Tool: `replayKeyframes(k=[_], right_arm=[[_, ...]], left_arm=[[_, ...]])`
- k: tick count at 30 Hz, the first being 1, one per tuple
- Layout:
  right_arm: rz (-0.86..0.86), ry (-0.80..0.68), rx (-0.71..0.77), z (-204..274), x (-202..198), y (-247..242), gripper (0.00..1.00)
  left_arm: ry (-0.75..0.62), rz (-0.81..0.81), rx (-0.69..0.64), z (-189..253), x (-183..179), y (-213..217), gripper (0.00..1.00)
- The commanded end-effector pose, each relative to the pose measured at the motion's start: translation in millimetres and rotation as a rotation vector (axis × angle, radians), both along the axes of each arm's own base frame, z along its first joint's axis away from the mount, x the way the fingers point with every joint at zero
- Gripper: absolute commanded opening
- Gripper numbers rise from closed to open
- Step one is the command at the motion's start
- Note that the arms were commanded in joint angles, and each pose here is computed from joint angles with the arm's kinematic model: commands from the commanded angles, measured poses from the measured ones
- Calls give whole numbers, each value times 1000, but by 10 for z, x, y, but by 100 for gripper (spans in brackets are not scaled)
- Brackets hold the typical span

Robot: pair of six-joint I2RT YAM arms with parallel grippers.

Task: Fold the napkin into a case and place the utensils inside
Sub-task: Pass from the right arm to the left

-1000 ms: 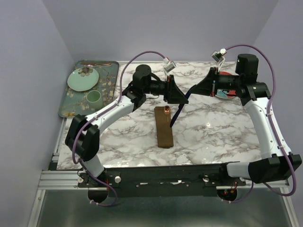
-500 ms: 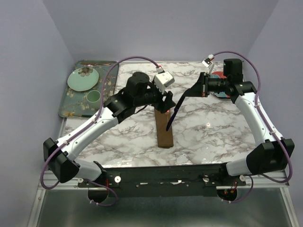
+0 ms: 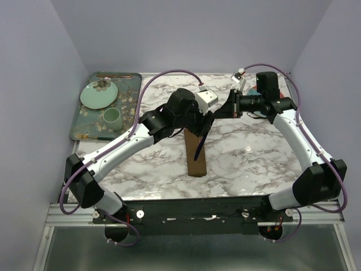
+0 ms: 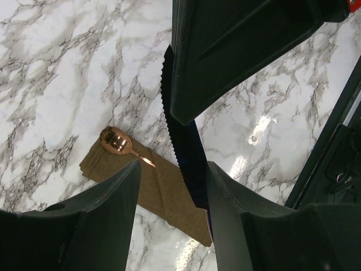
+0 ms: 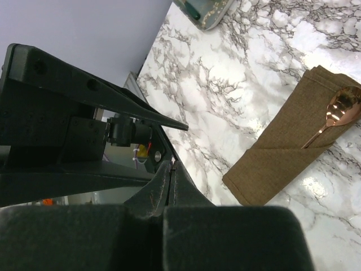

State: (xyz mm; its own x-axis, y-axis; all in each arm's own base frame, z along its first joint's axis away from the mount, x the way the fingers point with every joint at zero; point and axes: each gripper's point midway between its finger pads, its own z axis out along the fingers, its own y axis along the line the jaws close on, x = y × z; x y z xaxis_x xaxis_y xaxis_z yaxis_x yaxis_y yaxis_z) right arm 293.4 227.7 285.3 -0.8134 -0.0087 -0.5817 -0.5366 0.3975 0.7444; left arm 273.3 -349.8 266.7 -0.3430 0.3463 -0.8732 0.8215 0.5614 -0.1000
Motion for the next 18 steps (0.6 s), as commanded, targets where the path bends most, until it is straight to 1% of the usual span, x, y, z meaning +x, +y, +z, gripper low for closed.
replayKeyframes(k=[1, 6, 8, 13, 14, 16, 17, 18], right_arm=[[15, 27, 4, -62, -41, 65, 1], [14, 31, 0, -74, -18, 78, 1], [20, 30, 2, -70, -21, 90, 1], [15, 47, -2, -106, -35, 95, 1], [15, 50, -2, -114, -32, 96, 1], [10, 52, -5, -120, -32, 92, 1], [10, 50, -5, -115, -31, 92, 1], [10, 50, -6, -121, -26, 92, 1]], left_arm=[[-1, 17, -26, 93, 31, -63, 58], [17, 5, -35, 78, 23, -114, 57], [32, 23, -29, 25, 62, -136, 57], [64, 63, -23, -21, 134, -176, 52], [69, 65, -16, -48, 135, -188, 48], [80, 72, -11, -77, 131, -188, 44], [85, 75, -6, -104, 135, -196, 38], [91, 80, -8, -107, 130, -192, 35]])
